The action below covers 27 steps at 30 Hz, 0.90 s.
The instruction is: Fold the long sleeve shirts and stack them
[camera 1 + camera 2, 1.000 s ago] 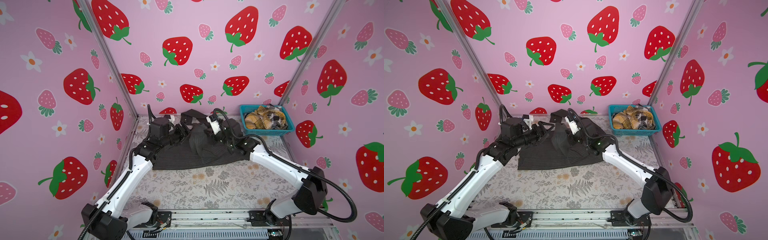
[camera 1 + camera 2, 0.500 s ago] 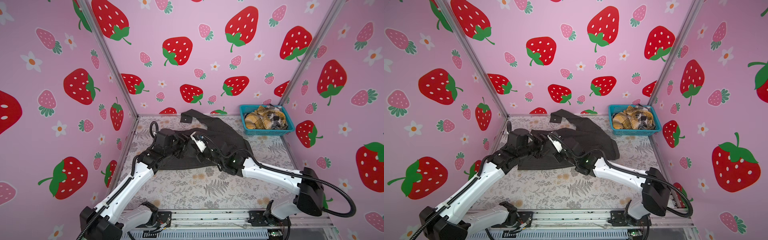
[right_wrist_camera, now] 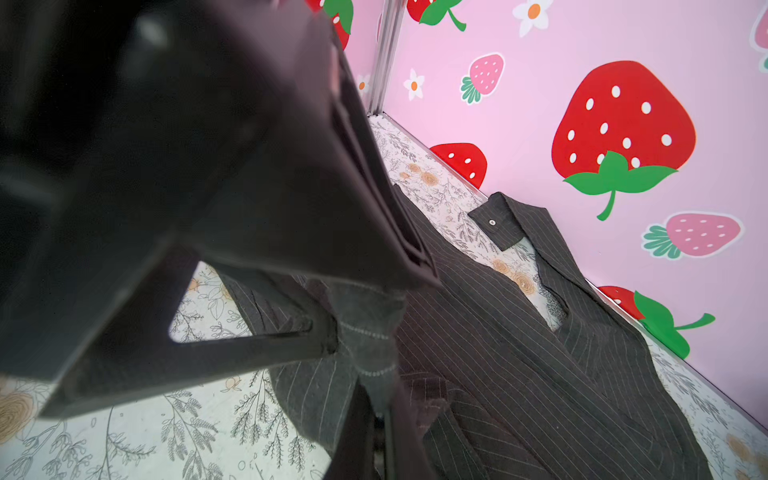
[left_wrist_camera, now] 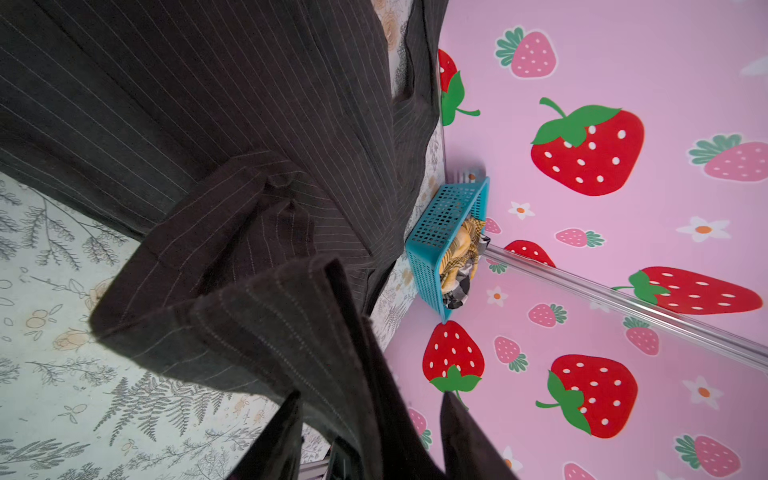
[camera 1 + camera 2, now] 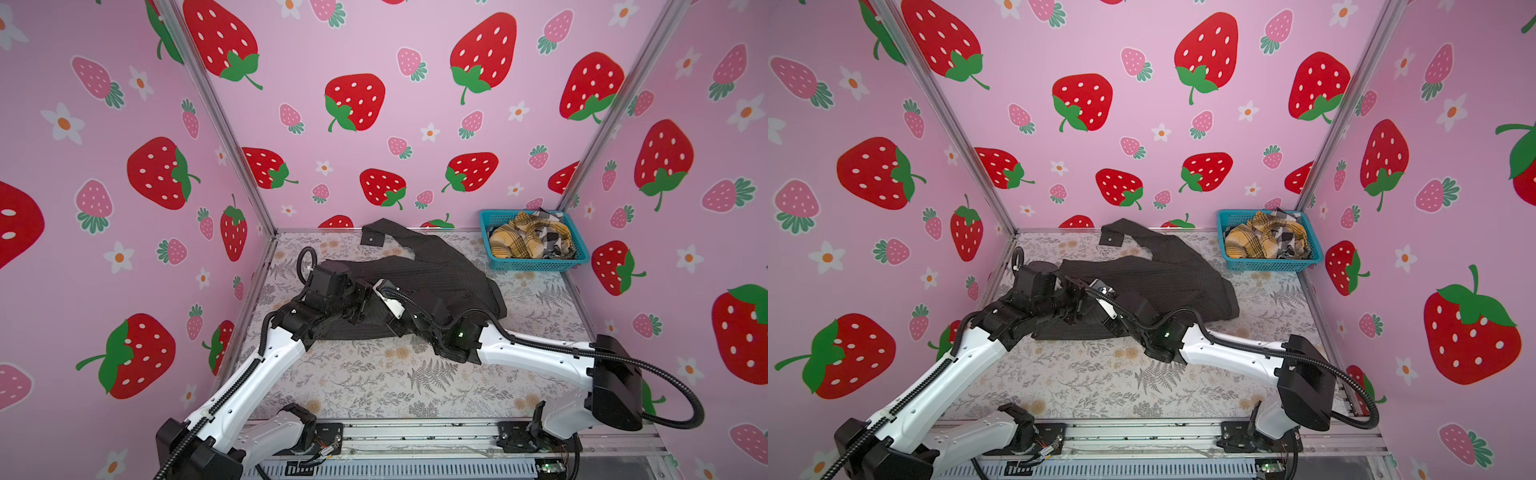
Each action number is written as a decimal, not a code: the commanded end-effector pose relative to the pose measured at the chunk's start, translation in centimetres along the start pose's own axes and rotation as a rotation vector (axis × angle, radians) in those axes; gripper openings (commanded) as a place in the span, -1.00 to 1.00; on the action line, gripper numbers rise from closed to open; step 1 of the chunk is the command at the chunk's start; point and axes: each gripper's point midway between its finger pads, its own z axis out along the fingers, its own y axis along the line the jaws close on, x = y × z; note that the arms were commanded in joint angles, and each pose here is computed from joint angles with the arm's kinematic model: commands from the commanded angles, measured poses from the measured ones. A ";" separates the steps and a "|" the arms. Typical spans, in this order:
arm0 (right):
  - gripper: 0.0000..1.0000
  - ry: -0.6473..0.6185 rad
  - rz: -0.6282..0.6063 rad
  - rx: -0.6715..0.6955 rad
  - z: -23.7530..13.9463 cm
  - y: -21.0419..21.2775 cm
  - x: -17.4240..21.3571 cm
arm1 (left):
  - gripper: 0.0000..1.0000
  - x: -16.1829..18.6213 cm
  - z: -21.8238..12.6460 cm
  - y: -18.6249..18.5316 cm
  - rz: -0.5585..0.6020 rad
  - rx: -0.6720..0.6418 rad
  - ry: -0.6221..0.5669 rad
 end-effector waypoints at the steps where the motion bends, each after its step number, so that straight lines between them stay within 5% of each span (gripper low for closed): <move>1: -1.00 -0.007 -0.049 0.023 0.2 0.5 -0.1 | -0.03 0.5 -0.3 -0.8 -0.004 0.005 0.028; 2: -1.00 -0.004 -0.054 0.026 0.3 0.6 0.0 | -0.09 0.5 -0.2 -1.0 -0.003 0.011 0.030; 6: -1.00 0.011 -0.030 0.055 0.3 0.2 0.4 | -0.99 0.5 -0.4 -1.9 0.019 0.032 0.033; 7: -1.00 0.009 -0.010 0.073 0.2 -0.3 0.4 | -1.00 0.3 -0.5 -2.1 0.031 0.034 0.027; 8: -0.74 0.012 0.022 0.100 -0.1 -1.1 0.4 | -1.00 0.0 -0.7 -2.1 0.045 0.027 0.019; 11: 0.44 0.068 0.152 0.257 -1.1 -5.7 1.5 | -1.00 -2.0 -1.6 -2.9 0.088 0.046 -0.014; 13: 0.75 0.151 0.277 0.356 -1.8 -9.3 3.8 | -1.00 -3.0 -2.2 -5.3 0.173 0.144 -0.002; 16: 0.78 0.304 0.600 0.380 -3.3 -14.1 9.3 | -1.00 -3.2 -3.2 -8.7 0.316 0.229 0.032; 21: 0.83 0.346 1.150 0.138 -5.4 -16.9 15.3 | -1.00 -1.3 -3.8 -12.1 0.520 0.319 0.131; 27: 0.85 0.282 1.496 0.009 -5.8 -18.9 18.0 | -1.00 0.2 -6.3 -13.6 0.681 0.404 0.144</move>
